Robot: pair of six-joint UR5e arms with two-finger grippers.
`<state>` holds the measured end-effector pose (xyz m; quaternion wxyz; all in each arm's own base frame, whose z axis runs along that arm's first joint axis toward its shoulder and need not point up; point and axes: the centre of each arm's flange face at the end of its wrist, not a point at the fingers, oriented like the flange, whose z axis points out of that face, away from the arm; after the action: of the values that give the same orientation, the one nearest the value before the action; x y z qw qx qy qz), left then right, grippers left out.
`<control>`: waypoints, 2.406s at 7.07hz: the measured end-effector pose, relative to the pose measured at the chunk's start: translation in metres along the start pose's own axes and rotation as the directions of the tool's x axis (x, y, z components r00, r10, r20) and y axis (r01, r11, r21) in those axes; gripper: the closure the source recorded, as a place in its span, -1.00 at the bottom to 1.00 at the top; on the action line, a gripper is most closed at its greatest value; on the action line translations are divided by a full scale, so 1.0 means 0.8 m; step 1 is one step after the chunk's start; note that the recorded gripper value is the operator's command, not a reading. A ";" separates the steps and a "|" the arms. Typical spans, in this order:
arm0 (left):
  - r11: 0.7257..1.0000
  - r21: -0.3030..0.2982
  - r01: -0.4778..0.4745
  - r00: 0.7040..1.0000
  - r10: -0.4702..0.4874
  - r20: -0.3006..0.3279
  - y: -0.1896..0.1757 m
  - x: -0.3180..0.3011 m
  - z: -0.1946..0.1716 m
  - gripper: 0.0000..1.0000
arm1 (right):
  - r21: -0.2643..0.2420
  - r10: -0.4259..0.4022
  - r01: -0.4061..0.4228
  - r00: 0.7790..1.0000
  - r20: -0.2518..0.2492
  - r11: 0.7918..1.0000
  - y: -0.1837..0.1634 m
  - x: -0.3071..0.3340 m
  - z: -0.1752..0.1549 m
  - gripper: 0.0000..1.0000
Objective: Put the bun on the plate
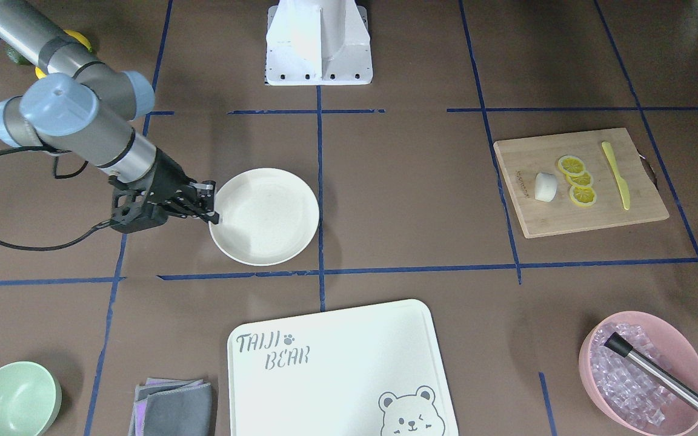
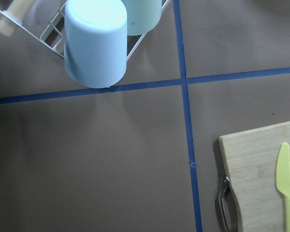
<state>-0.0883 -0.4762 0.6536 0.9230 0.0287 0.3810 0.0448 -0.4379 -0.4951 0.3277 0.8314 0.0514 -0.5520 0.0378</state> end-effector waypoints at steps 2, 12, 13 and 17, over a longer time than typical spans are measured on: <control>1.000 -0.001 0.001 1.000 -0.001 0.000 0.000 0.000 0.000 -1.00 | 0.020 0.002 -0.002 1.000 -0.016 1.000 0.058 -0.051 0.055 1.00; 1.000 -0.008 -0.017 1.000 0.017 0.005 -0.004 0.007 0.004 -1.00 | -0.019 -0.025 0.021 0.969 -0.244 1.000 0.000 -0.041 -0.068 -1.00; 1.000 -0.013 -0.027 1.000 0.027 0.007 -0.009 0.015 0.007 -1.00 | -0.041 -0.098 0.089 0.946 -0.308 0.995 -0.029 -0.005 -0.105 -1.00; 0.994 0.049 -0.103 0.995 0.102 0.017 -0.023 0.027 0.004 -1.00 | -0.219 -0.359 0.294 0.852 -0.380 0.930 -0.107 0.270 -0.302 -1.00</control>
<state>-0.0697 -0.4923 0.6393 0.9213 0.0714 0.3732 0.0823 -0.1228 -0.5480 0.4302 0.9249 0.0715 -0.3475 -0.1365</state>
